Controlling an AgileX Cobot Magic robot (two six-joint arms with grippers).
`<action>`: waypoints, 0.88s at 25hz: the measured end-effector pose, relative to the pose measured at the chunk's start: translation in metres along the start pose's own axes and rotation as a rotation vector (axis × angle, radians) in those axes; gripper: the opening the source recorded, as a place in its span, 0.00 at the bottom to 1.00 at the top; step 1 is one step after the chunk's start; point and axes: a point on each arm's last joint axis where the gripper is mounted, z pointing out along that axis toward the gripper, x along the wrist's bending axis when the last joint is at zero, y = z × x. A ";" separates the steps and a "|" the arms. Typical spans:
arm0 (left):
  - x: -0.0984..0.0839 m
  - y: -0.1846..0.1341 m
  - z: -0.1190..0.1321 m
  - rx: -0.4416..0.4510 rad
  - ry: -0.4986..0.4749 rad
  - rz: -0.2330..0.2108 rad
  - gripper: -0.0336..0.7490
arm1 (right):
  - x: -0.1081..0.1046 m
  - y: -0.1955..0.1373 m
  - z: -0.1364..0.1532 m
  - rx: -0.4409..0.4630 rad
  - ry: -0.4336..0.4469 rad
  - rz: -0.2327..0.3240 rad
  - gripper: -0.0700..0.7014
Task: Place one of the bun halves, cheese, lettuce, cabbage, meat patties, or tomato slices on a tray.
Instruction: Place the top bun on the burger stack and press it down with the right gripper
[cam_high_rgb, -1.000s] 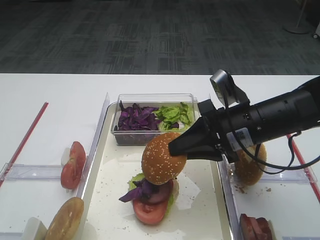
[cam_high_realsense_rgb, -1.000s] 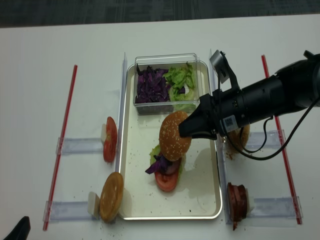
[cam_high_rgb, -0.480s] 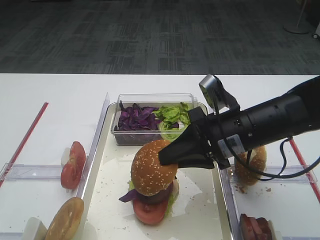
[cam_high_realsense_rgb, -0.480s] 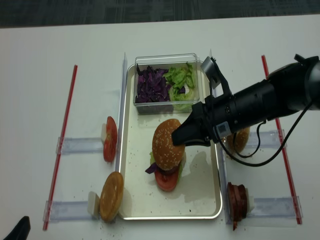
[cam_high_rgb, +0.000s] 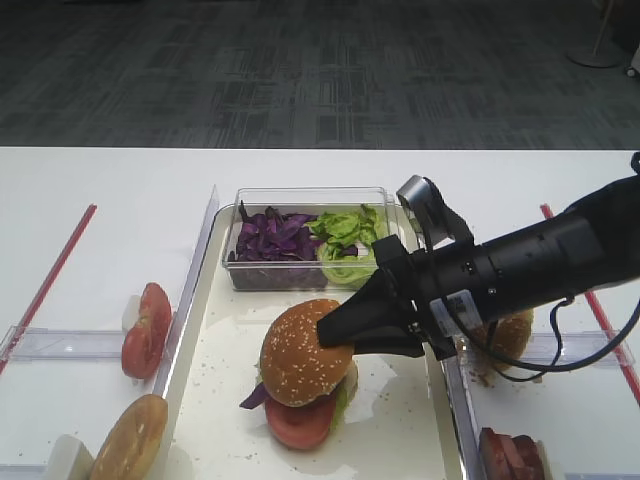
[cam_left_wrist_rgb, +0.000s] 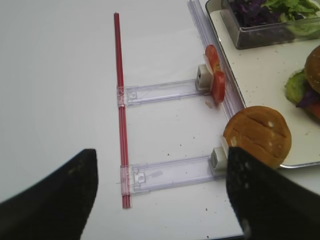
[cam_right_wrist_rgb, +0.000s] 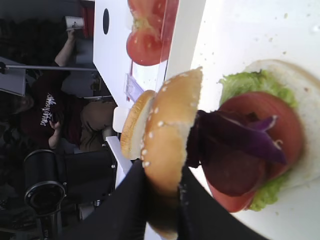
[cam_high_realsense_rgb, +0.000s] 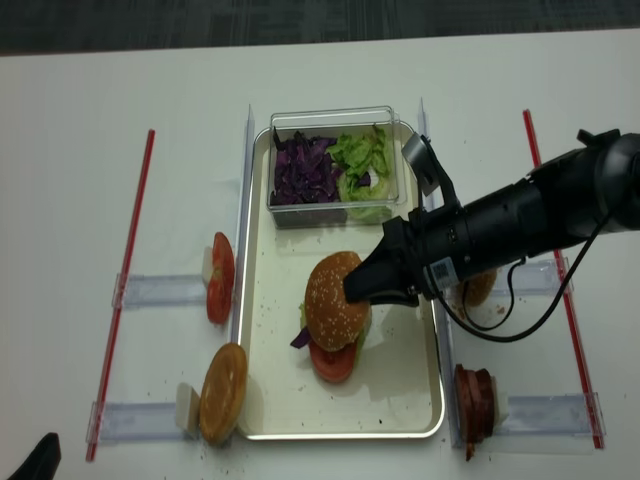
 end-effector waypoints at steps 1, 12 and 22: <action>0.001 0.000 0.000 0.000 0.006 0.003 0.67 | -0.002 0.000 0.001 -0.002 0.001 0.004 0.31; 0.001 0.000 0.000 0.000 0.006 0.003 0.67 | -0.009 0.001 0.004 -0.012 0.004 0.034 0.31; 0.000 0.000 0.000 0.000 0.000 0.000 0.67 | -0.009 0.001 0.004 -0.013 0.004 0.034 0.31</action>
